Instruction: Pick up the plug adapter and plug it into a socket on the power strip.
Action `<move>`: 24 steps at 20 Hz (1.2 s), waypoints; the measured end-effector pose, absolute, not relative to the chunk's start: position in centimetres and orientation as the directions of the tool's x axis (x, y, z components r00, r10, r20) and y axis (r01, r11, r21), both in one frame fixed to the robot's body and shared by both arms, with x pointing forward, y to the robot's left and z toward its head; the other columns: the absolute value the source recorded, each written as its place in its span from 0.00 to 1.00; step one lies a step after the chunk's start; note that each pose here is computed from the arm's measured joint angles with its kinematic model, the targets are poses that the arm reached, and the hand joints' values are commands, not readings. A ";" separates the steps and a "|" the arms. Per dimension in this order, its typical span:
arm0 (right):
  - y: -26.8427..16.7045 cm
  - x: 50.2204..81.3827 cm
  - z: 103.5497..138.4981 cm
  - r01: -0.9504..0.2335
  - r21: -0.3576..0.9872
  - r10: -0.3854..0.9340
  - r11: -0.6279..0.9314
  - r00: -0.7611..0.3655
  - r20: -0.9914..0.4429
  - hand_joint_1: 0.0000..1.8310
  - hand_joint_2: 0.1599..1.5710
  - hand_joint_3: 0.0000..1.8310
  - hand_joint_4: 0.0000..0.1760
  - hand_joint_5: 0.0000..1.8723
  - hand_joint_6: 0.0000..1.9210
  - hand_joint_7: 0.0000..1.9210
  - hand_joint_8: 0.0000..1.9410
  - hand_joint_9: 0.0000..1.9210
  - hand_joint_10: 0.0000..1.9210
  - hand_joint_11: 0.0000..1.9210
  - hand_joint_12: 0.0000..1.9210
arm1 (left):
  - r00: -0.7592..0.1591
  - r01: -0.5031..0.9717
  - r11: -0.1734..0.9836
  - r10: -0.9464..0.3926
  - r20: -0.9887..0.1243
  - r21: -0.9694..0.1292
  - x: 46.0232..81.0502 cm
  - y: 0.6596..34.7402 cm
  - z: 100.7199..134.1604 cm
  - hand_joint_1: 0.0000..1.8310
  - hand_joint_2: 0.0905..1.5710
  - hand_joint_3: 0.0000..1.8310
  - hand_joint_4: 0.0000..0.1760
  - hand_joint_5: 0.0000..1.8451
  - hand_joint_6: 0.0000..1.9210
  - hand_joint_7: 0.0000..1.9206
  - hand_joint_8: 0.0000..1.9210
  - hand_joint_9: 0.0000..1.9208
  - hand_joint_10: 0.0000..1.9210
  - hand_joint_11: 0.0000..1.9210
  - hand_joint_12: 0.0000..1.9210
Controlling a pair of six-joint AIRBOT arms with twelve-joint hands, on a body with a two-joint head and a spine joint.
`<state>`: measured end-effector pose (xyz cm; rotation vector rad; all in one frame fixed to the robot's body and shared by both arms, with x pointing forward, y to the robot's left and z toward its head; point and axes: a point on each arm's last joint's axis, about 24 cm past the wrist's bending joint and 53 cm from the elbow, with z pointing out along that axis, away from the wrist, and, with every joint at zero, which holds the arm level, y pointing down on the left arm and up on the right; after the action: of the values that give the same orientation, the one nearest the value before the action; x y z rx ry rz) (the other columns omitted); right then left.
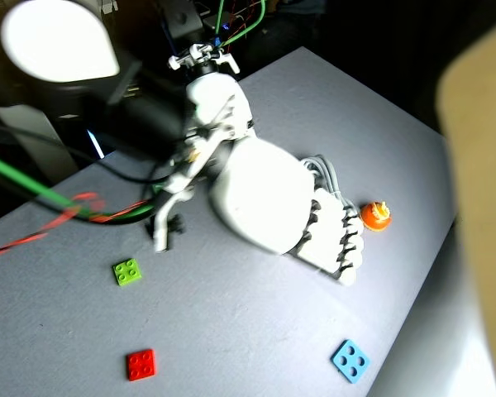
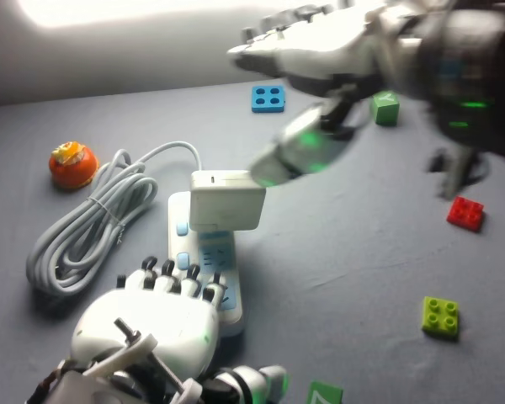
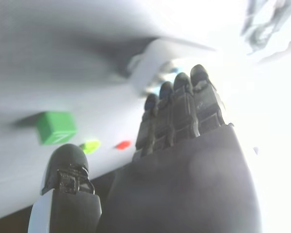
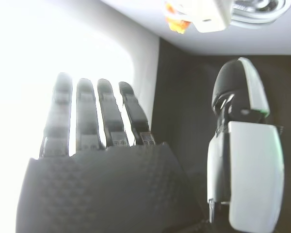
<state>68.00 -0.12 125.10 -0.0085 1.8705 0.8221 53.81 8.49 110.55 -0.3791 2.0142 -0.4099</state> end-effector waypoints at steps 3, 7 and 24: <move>-2.8 65.4 124.9 -0.376 0.556 0.365 0.741 -0.469 -0.804 0.27 0.58 0.00 0.00 0.04 0.00 0.02 0.00 0.01 0.00 0.00 0.11 | -0.428 -0.067 0.892 -0.430 -0.795 -0.446 54.3 8.1 111.9 0.00 0.76 0.00 0.00 0.04 0.00 0.05 0.00 0.05 0.00 0.00 0.14; -6.1 63.1 125.2 -0.405 0.522 0.340 0.750 -0.442 -0.830 0.27 0.61 0.00 0.00 0.21 0.00 0.24 0.01 0.23 0.01 0.04 0.49 | -0.395 -0.062 0.900 -0.419 -0.818 -0.431 55.0 8.4 113.3 0.03 0.77 0.00 0.00 0.13 0.00 0.15 0.00 0.16 0.00 0.00 0.33; -7.0 60.4 122.4 -0.437 0.463 0.245 0.771 -0.468 -0.849 0.25 0.80 0.00 0.00 0.58 1.00 0.63 1.00 0.71 1.00 0.81 1.00 | -0.210 -0.195 0.864 -0.498 -0.841 -0.463 59.3 12.6 119.0 0.34 0.79 0.00 0.00 0.61 1.00 0.60 1.00 0.61 1.00 0.61 1.00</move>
<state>60.41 -7.00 122.38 -0.1465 1.8994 0.8010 59.27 12.61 119.02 -0.5271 1.7885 -0.3014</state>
